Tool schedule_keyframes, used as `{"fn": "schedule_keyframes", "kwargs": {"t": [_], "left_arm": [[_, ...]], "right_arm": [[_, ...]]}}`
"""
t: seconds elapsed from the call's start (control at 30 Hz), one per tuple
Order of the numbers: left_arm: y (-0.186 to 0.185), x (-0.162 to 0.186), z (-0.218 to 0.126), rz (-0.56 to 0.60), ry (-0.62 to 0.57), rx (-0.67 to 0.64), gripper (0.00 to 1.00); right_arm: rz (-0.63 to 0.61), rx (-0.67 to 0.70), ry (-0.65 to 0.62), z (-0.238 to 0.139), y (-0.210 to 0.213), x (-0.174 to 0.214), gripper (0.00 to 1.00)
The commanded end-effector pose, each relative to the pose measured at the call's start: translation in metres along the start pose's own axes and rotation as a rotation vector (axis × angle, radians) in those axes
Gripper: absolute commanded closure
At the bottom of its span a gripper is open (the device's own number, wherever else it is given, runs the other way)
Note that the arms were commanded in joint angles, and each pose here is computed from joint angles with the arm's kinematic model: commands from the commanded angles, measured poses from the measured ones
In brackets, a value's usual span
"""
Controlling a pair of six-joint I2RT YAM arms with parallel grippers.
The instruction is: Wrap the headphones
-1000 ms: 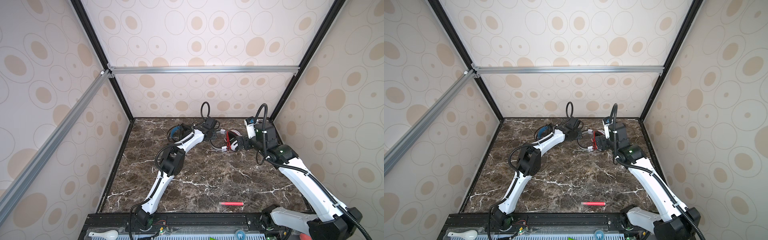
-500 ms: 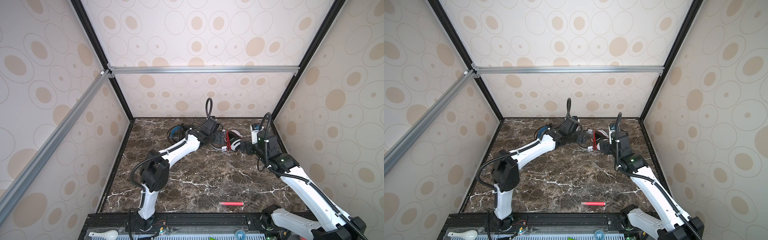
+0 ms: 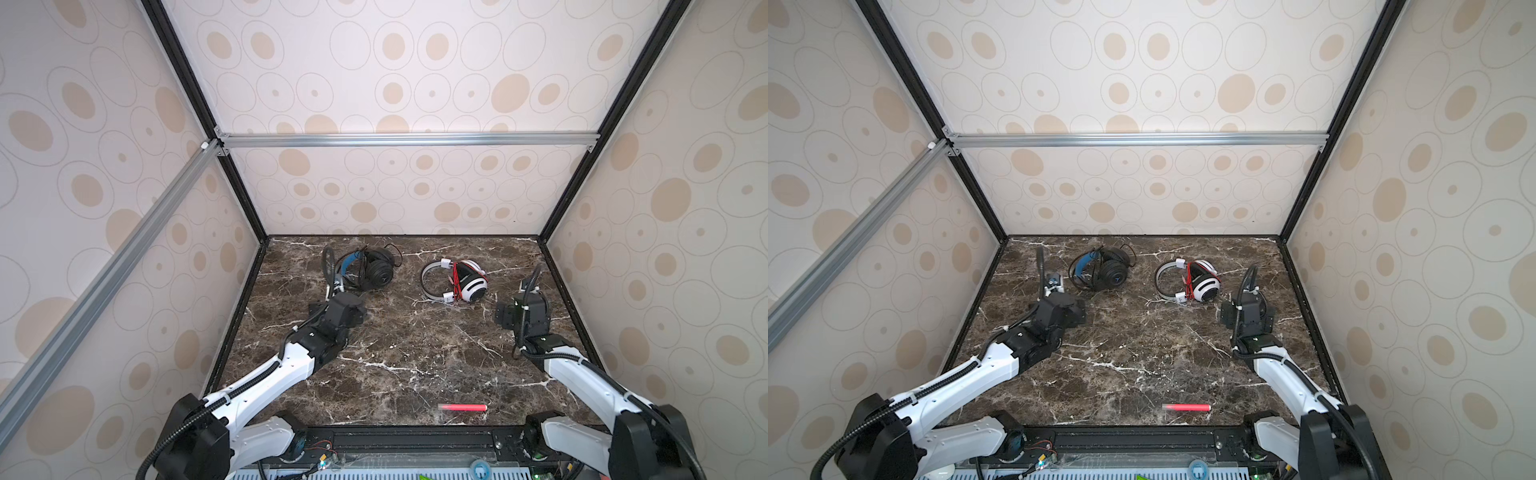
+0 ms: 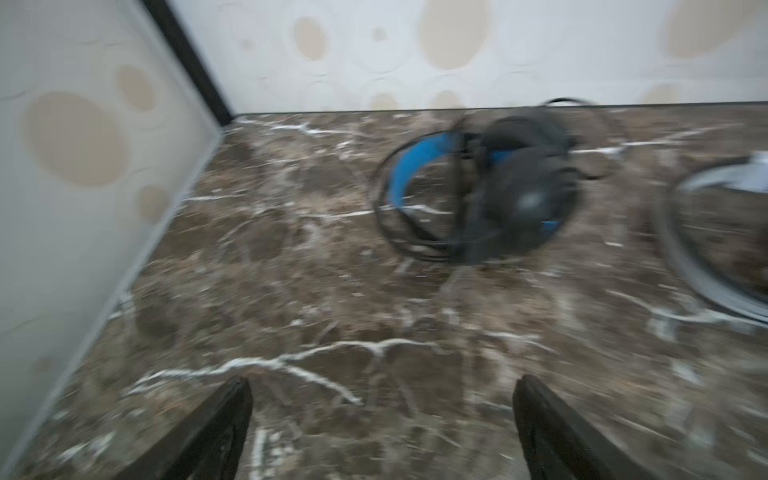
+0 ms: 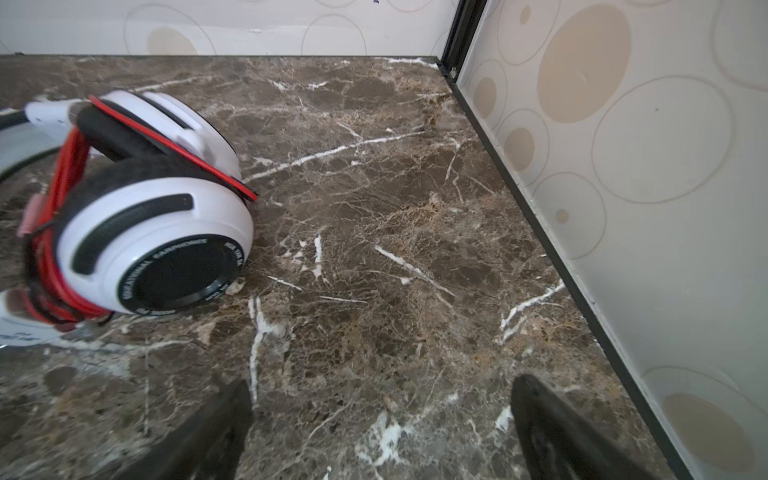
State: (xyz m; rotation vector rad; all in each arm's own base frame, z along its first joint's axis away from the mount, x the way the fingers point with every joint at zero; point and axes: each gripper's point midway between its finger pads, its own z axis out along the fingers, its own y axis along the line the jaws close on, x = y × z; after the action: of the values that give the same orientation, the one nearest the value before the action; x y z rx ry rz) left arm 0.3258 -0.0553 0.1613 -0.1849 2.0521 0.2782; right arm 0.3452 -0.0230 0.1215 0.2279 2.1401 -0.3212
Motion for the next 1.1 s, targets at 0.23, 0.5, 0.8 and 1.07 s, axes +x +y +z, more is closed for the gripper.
{"fn": "schedule_keyframes", "kwargs": {"t": [0.23, 0.5, 0.8, 1.07], "left_arm": [[0.054, -0.016, 0.017, -0.012, -0.321, -0.193, 0.02], [0.052, -0.004, 0.061, -0.001, -0.319, -0.215, 0.02], [0.048, -0.008, 0.062, 0.074, -0.35, -0.176, 0.02], [0.065, -0.005, 0.067, -0.006, -0.402, -0.079, 0.02]], "right_arm": [[0.025, -0.105, -0.079, 0.045, 0.021, -0.008, 0.0], [0.016, -0.2, -0.152, 0.055, 0.03, -0.006, 0.0], [0.002, -0.223, -0.185, 0.055, 0.034, 0.004, 0.0], [-0.013, -0.21, -0.181, 0.054, 0.035, 0.003, 0.0]]}}
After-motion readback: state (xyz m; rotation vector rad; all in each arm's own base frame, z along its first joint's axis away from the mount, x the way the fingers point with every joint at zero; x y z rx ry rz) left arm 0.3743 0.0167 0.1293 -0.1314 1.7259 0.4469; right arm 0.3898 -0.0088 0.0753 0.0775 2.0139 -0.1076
